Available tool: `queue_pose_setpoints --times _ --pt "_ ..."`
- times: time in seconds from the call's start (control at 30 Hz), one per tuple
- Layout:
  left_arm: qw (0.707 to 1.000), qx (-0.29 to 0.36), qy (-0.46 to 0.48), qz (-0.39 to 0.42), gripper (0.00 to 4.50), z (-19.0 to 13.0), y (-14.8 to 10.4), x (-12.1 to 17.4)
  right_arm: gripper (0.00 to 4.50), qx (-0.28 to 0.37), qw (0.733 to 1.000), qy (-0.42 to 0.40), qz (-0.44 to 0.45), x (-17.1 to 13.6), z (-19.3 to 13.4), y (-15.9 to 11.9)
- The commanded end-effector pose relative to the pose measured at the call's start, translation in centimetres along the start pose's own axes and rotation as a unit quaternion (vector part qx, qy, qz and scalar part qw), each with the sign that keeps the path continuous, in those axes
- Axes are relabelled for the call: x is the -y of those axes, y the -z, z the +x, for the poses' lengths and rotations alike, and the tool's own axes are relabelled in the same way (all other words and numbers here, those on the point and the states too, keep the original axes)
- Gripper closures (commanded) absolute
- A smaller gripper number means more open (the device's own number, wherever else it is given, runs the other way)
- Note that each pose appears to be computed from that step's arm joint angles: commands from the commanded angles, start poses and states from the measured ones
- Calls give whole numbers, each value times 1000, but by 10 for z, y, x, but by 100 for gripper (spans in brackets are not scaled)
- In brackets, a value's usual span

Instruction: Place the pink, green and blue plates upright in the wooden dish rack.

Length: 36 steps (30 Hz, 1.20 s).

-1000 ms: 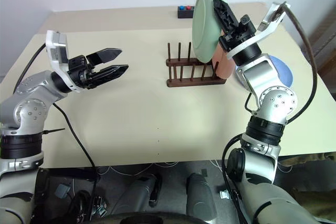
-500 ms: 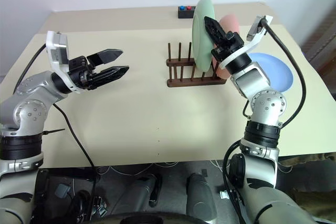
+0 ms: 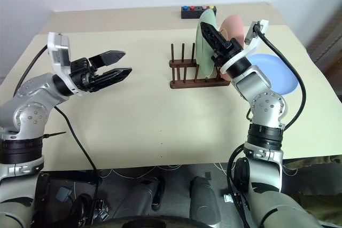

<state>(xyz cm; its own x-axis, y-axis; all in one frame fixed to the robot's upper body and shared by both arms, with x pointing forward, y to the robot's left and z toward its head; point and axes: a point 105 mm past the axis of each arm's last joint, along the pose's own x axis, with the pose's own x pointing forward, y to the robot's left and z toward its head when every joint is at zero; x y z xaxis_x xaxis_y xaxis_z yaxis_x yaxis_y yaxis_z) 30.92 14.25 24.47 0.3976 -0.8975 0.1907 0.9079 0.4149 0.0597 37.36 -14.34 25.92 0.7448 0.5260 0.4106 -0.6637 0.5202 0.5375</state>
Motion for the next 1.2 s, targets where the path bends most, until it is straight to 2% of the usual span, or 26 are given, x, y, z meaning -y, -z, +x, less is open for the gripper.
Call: queue_pose_setpoints --times 0.03,0.17,0.37,0.5,0.63,0.73,0.87,1.0,1.1,1.2 --pt "1000 9 9 19 84 0 -10 5 5 6 1000 -9 -24 -6 1 -7" --pt "1000 9 9 14 84 0 -10 5 1 3 998 -6 -54 -8 1 -9" --pt "1000 10 11 16 84 0 -11 6 1 11 971 -28 -239 -23 1 -23" --pt "1000 10 12 16 84 1 -11 6 1 31 952 -12 -304 -23 -1 -34" --pt "1000 8 13 15 84 1 -10 6 1 78 955 -32 -285 -35 -8 -53" --pt "1000 -2 15 23 84 0 -8 7 1 95 951 -64 -288 -47 -26 -73" --pt "998 -54 28 30 84 -2 9 10 1 -16 937 -72 -342 -38 -67 -75" --pt "993 -106 35 29 84 9 27 15 1 -99 919 -34 -380 -21 -102 -83" --pt "986 -156 24 49 84 29 46 20 1 -218 888 11 -405 7 -132 -65" --pt "981 -185 9 52 84 55 61 30 1 -323 841 82 -427 50 -157 -46"
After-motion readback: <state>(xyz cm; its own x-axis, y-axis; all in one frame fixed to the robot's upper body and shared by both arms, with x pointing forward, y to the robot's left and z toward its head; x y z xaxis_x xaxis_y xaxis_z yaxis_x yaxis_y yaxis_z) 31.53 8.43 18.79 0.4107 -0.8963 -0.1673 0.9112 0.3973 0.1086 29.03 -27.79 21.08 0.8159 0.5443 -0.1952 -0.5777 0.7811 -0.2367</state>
